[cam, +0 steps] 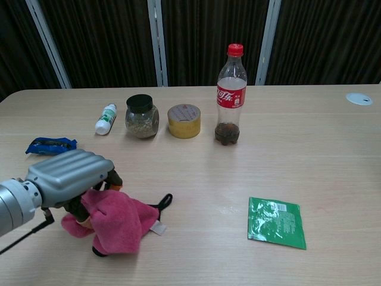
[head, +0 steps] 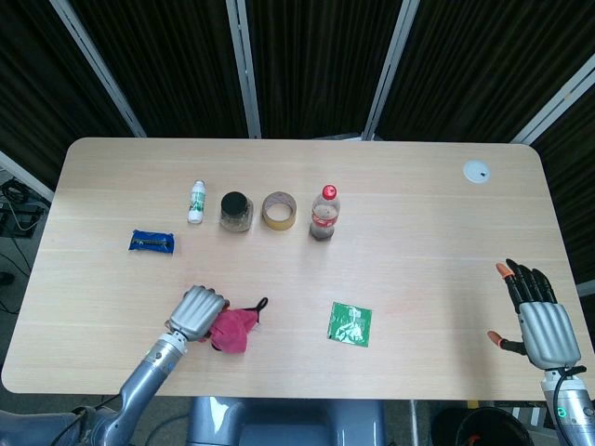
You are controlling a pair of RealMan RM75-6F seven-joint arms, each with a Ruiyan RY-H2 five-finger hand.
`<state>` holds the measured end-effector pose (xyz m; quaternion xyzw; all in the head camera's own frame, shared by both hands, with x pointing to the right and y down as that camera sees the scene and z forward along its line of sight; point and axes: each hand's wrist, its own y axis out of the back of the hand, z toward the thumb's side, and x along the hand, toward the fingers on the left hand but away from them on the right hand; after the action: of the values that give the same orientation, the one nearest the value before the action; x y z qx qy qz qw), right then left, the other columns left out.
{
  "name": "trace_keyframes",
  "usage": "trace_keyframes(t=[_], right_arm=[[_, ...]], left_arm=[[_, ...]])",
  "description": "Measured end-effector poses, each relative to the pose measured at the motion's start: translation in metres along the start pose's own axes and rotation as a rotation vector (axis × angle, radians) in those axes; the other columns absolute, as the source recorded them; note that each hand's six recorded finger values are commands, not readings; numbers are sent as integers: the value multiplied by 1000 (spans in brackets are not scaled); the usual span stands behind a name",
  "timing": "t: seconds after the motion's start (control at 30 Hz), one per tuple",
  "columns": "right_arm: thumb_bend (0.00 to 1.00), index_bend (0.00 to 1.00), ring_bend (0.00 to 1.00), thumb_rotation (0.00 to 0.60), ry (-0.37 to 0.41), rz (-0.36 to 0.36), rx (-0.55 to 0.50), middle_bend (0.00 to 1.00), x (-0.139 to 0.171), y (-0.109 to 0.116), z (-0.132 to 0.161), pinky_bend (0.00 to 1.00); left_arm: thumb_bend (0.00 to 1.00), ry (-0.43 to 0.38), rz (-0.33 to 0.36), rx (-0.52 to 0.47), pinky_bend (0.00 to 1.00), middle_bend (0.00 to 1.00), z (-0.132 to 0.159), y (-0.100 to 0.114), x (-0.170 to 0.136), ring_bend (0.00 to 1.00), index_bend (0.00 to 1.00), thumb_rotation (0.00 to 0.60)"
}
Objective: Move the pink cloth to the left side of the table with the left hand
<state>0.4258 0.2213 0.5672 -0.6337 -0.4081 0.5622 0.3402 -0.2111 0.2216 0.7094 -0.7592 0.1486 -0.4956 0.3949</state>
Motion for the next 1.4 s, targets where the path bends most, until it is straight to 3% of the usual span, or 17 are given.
trace_keyframes(t=[0.17,0.33,0.53,0.8,1.07,1.4], right_arm=[[0,12,0,600,-5,-1,-4,0,0,1,-1,0],[0,12,0,600,-9,0,-9,0,0,1,-2,0],[0,12,0,600,-7,0,-4,0,0,0,-2,0],[0,12,0,600,-7,2,-3,0,0,0,-2,0],[0,12,0,600,-4,2,1,0,0,0,-1,0],[0,12,0,600,-6,2,-6,0,0,0,-2,0]], left_arm=[[460,-90,-25,-61,562,602,42,-6,-7,516,817,600],[460,-123,-51,-53,561,602,55,-16,-17,516,816,600],[460,-69,-42,-28,561,601,36,-16,-13,516,814,600],[459,58,-10,0,561,600,-17,-4,-5,516,814,600],[460,181,30,-48,561,600,-66,10,0,516,813,600],[459,152,54,-70,561,599,-41,19,24,516,814,600]])
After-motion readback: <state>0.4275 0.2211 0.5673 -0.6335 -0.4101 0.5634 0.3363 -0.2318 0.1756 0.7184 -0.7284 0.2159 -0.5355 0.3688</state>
